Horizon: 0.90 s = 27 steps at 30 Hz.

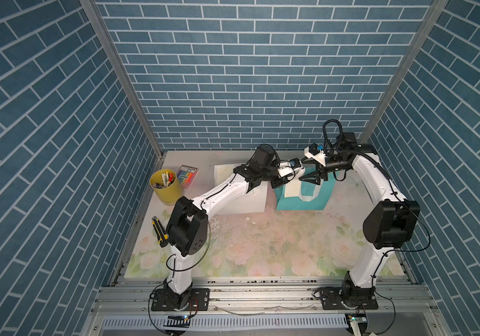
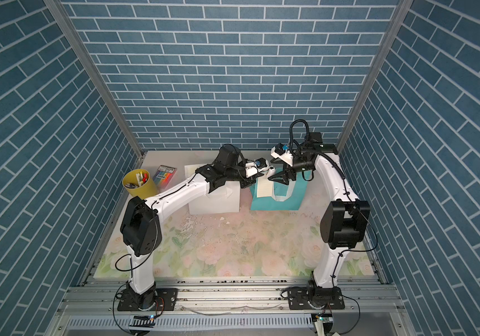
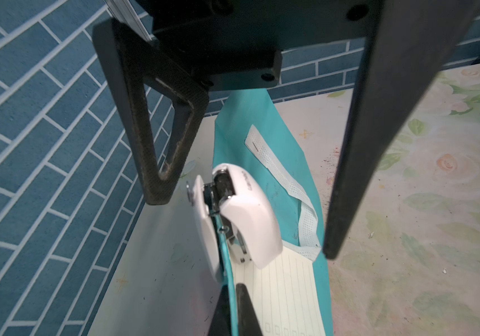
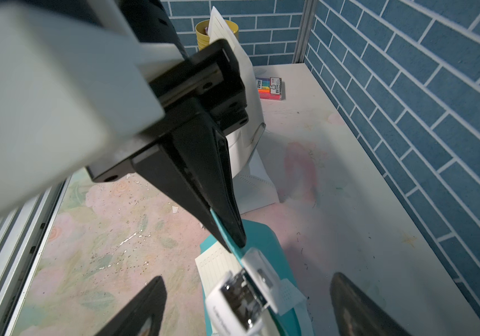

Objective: Staple the receipts to the bags
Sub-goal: Staple the receipt to the takeout bag.

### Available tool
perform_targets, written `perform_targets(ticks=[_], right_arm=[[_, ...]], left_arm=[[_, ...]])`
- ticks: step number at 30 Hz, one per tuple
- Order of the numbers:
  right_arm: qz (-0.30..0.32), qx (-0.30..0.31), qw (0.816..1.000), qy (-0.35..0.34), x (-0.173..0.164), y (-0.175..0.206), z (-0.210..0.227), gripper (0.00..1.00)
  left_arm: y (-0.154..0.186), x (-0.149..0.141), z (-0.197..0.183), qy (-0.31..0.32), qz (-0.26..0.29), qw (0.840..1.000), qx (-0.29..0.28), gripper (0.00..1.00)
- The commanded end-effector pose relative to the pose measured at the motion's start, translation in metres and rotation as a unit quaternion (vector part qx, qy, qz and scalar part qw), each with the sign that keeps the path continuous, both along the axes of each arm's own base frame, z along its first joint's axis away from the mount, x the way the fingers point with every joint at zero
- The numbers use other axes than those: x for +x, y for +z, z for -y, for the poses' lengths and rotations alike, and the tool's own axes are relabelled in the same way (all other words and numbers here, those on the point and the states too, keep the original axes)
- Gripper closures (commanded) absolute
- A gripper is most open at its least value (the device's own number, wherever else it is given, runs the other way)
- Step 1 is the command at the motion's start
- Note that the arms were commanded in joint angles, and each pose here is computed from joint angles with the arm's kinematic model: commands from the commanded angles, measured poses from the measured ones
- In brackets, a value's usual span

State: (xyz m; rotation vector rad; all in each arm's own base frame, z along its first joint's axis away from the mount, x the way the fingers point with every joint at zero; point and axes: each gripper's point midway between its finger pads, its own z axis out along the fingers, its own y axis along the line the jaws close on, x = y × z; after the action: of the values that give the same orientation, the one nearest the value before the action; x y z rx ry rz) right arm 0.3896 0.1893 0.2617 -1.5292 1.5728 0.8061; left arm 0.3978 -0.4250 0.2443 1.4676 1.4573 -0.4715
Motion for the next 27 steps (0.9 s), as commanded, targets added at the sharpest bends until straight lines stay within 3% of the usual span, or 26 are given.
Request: perform_targets(ticks=[1,8,11,14,19,20,27], right_arm=[[0.02,-0.023,0.999,0.027,-0.002,-0.016,-0.003,0.14],[0.024,-0.027,0.999,0.033,-0.005,-0.02,-0.005,0.21],[0.024,-0.029,0.999,0.036,-0.006,-0.022,-0.006,0.29],[0.022,-0.032,0.998,0.039,-0.008,-0.023,-0.006,0.49],[0.024,-0.026,0.998,0.044,-0.01,-0.021,-0.007,0.96],[0.026,-0.026,0.998,0.048,-0.011,-0.021,-0.007,1.0],[0.028,-0.009,0.998,0.05,-0.018,-0.012,-0.006,1.0]], left_arm=[[-0.022,-0.008,0.005,-0.019,-0.024,0.999,0.023,1.0],[-0.024,-0.009,0.006,-0.021,-0.025,0.999,0.026,1.0],[-0.024,-0.009,0.006,-0.021,-0.026,0.999,0.026,1.0],[-0.023,-0.009,0.006,-0.021,-0.025,0.999,0.026,1.0],[-0.025,-0.009,0.007,-0.022,-0.025,0.999,0.026,1.0],[-0.024,-0.008,0.007,-0.023,-0.024,0.999,0.026,1.0],[-0.025,-0.008,0.007,-0.021,-0.024,0.999,0.027,1.0]])
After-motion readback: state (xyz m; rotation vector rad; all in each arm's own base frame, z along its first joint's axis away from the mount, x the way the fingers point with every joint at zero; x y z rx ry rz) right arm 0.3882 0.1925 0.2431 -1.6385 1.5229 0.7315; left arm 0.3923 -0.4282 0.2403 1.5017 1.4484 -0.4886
